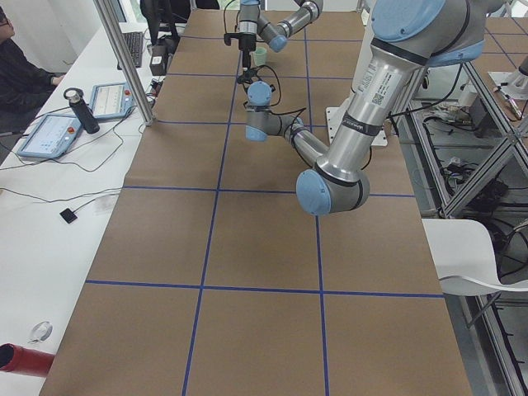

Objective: Transfer and stack yellow cup on green cup

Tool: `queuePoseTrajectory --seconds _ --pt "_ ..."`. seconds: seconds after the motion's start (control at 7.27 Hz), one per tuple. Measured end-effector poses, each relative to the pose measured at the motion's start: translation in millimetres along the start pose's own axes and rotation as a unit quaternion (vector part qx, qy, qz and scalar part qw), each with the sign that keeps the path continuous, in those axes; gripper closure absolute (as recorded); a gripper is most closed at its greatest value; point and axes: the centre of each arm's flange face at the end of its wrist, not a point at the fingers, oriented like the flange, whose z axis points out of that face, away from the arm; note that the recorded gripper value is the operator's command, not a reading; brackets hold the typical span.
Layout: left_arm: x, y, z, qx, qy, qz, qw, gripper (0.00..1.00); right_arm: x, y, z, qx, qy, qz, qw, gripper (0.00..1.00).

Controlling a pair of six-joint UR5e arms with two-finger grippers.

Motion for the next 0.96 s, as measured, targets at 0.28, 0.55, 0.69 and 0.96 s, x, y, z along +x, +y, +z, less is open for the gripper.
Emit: queuePoseTrajectory --seconds 0.28,0.55,0.69,0.96 --pt "5 1 2 0.004 0.008 0.004 0.9999 0.82 0 12 12 -0.013 0.001 0.002 0.9999 0.09" --pt "5 1 3 0.005 0.01 0.006 0.9999 0.82 -1 21 20 -0.023 0.0 0.002 0.9997 0.11" --pt "5 1 4 0.005 0.009 0.005 0.9999 0.82 -2 25 22 -0.029 0.0 0.003 0.9996 0.11" --pt "3 2 5 0.003 0.008 0.004 1.0 0.82 -3 30 24 -0.049 -0.001 0.004 0.9988 0.11"
